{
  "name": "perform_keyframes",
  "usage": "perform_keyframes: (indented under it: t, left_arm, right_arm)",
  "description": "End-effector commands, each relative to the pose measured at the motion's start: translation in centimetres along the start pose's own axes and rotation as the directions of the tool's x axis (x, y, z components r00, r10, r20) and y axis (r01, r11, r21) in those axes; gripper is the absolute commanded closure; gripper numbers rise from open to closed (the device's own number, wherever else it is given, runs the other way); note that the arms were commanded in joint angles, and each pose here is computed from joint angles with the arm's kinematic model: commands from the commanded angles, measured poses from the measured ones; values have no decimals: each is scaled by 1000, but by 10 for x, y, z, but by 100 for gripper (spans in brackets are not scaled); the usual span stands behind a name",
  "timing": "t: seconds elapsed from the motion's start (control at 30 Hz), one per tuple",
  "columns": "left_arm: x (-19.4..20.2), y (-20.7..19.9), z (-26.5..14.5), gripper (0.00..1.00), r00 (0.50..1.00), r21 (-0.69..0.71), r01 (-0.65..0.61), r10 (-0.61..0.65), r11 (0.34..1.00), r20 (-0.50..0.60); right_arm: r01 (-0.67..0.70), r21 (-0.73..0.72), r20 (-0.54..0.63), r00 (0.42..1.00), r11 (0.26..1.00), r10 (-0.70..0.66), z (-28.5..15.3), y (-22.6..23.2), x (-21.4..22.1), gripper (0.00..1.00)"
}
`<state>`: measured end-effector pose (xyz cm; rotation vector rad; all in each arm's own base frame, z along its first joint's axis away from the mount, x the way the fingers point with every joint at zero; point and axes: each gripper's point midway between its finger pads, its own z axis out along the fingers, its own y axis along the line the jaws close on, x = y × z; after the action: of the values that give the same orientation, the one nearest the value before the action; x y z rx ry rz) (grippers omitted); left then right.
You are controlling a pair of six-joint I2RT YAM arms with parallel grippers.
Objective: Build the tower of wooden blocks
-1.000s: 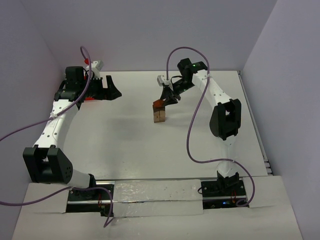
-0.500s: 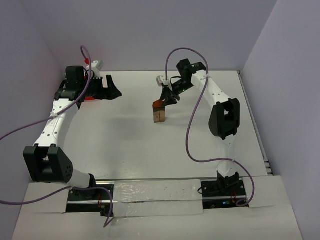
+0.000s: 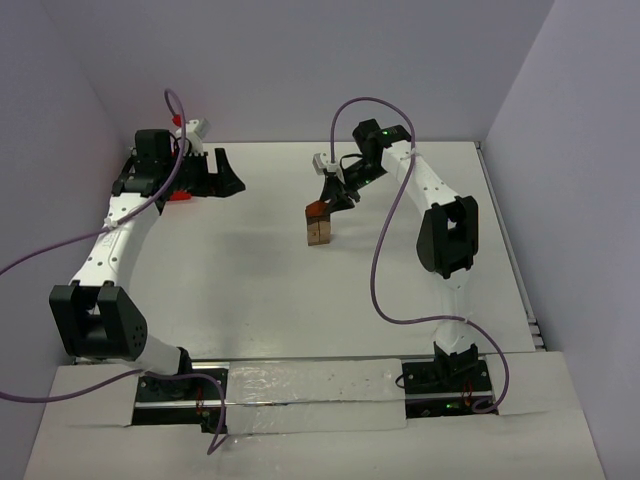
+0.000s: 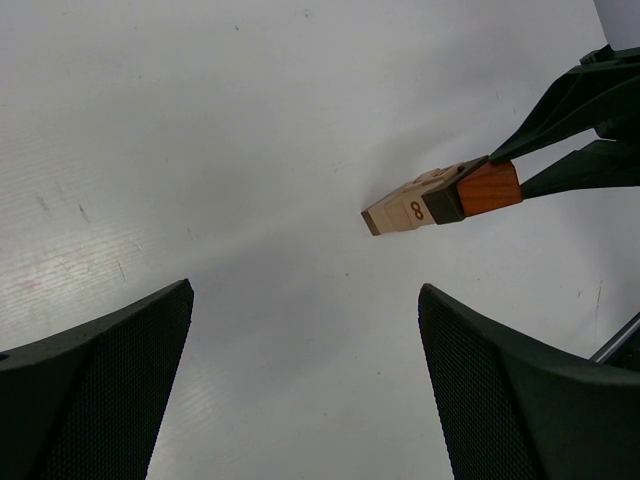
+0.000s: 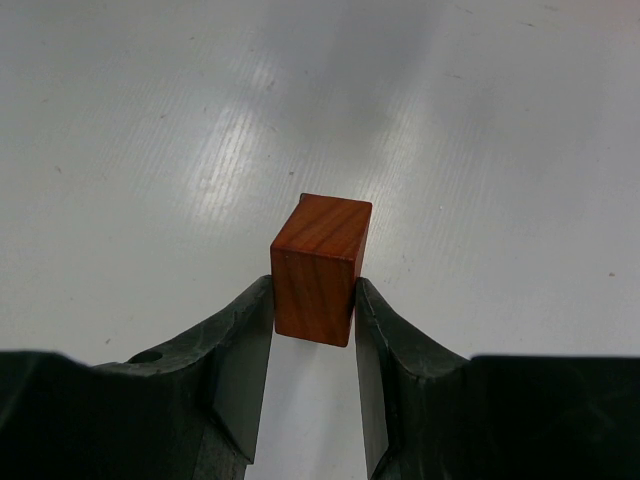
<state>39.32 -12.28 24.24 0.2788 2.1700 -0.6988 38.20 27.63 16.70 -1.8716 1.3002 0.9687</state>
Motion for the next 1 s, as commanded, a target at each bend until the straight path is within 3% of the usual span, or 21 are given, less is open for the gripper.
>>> perform_keyframes:
  t: [0.0,0.13,0.37,0.77,0.87,0.93,0.97]
  left_arm:
    - [-26,-11,-3,1,997,27,-49,47,998,64]
    - [-26,-11,-3,1,997,26,-51,49,998,64]
    - [-25,-11,-3,1,997,25,-50,48,998,61]
    - [-25,-9,-2,1,997,19,-48,47,999,59]
    - [-28,-9,-3,1,997,16,-46,45,999,65]
    - [-30,-7,-3,1,996,5,-44,44,999,72]
    - [-32,-8,-3,1,996,6,-46,46,999,76]
  right_arm:
    - [49,9,15,999,999,-49,1,-7,-10,80]
    - [47,8,13,999,999,-47,2,-8,-8,74]
    - [54,1,14,998,999,-54,3,-6,-7,54]
    - [80,6,27,996,997,-80,2,-6,-17,41]
    - [87,21,42,995,996,-88,-2,-8,-27,24]
    - [93,48,60,994,995,-95,-9,-10,-43,4]
    - [91,58,67,993,994,-95,-12,-12,-49,1]
